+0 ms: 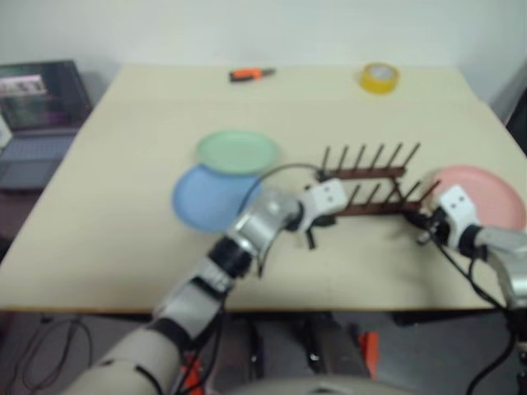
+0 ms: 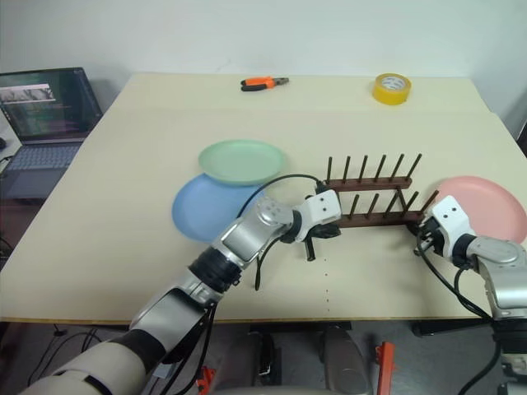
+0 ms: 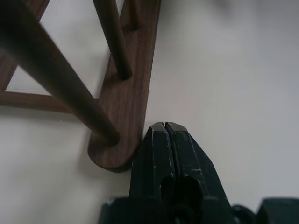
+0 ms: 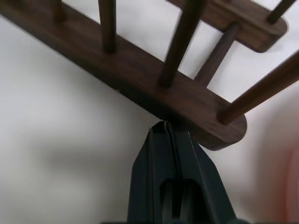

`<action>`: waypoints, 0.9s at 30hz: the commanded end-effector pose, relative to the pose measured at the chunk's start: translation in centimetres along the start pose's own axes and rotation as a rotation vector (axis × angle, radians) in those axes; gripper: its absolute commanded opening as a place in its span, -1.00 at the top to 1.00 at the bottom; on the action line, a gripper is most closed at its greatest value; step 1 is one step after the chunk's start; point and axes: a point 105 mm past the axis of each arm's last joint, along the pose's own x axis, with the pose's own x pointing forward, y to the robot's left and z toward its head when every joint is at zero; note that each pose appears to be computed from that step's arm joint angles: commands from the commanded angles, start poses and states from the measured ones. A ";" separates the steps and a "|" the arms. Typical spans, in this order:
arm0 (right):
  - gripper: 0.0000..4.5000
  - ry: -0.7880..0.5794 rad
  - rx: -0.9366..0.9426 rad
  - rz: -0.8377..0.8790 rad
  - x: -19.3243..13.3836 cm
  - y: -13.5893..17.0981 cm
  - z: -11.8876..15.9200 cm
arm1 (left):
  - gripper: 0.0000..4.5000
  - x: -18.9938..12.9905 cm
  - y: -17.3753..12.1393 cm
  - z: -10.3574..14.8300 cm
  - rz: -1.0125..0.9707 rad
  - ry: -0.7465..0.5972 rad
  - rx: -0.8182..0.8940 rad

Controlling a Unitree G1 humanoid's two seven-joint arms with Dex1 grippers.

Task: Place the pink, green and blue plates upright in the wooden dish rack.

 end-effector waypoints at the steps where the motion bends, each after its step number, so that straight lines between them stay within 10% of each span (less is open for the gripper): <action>1: 1.00 -0.038 -0.047 -0.028 0.5 -0.2 1.0 | 0.98 -0.1 0.8 0.3 0.043 -0.002 0.012; 27: 1.00 -0.148 -0.062 -0.164 4.4 0.3 3.8 | 0.98 0.3 5.4 0.1 0.341 0.003 -0.029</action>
